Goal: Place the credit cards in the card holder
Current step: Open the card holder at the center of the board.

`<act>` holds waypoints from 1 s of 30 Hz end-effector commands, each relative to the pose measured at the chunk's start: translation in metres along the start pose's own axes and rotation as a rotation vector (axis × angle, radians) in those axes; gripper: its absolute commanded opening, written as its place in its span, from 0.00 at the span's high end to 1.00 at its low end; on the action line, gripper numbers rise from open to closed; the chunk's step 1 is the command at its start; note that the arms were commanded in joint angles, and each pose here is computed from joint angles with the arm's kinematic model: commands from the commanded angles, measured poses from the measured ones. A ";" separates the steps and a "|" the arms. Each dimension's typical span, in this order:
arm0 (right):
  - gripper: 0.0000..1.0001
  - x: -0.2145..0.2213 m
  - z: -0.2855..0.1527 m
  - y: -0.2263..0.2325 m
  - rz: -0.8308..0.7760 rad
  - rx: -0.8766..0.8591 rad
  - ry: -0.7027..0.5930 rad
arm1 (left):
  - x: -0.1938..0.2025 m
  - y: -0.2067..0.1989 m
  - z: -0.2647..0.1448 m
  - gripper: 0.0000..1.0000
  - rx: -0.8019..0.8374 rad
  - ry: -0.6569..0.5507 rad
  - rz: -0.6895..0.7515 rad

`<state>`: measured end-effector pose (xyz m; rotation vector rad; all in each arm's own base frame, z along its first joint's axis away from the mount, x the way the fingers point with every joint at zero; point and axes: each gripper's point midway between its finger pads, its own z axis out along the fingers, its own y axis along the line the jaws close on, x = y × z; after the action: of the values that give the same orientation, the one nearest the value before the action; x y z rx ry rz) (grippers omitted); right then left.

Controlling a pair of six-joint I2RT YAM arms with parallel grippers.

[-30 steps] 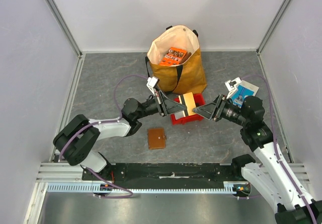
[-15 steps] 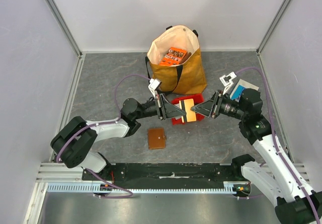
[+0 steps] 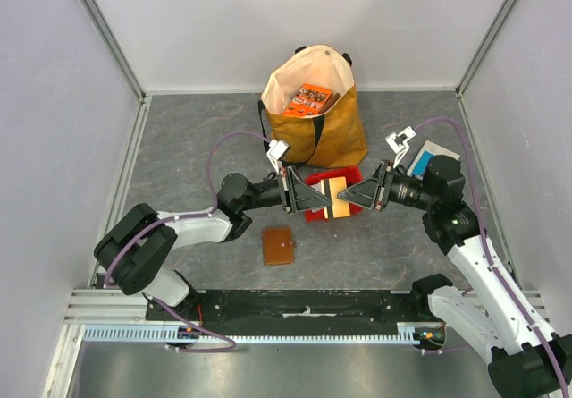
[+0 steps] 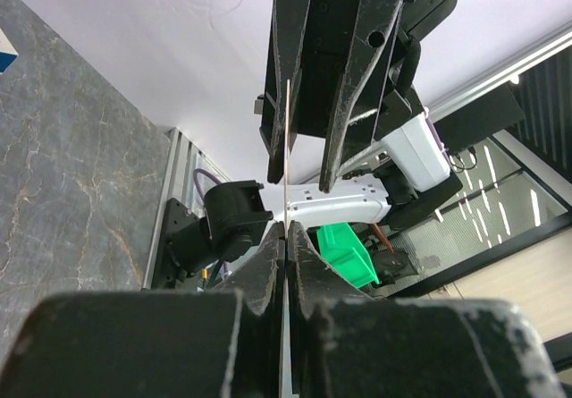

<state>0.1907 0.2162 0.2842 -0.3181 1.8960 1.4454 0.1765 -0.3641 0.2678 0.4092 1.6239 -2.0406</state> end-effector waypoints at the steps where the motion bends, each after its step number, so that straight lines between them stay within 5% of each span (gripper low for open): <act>1: 0.68 0.002 -0.002 0.008 -0.030 -0.038 0.020 | -0.009 -0.015 0.007 0.98 0.065 -0.008 0.071; 7: 0.86 0.004 -0.002 0.007 -0.028 -0.036 0.024 | -0.010 -0.015 0.007 0.98 0.070 -0.024 0.068; 16: 0.83 0.008 0.000 0.004 -0.015 -0.036 0.054 | -0.013 -0.015 0.008 0.98 0.069 -0.035 0.072; 22: 0.99 0.008 0.000 0.000 -0.016 -0.018 0.042 | -0.010 -0.012 0.007 0.98 0.070 -0.026 0.063; 26: 1.00 0.007 0.001 -0.015 0.000 0.059 0.016 | 0.000 0.006 -0.001 0.58 -0.010 -0.009 0.047; 30: 1.00 0.018 -0.001 -0.058 0.042 0.244 0.022 | 0.015 0.051 -0.037 0.30 -0.259 -0.049 0.001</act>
<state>0.1973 0.2121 0.2631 -0.2776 1.9766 1.3802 0.1808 -0.3621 0.2513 0.3737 1.6736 -1.9908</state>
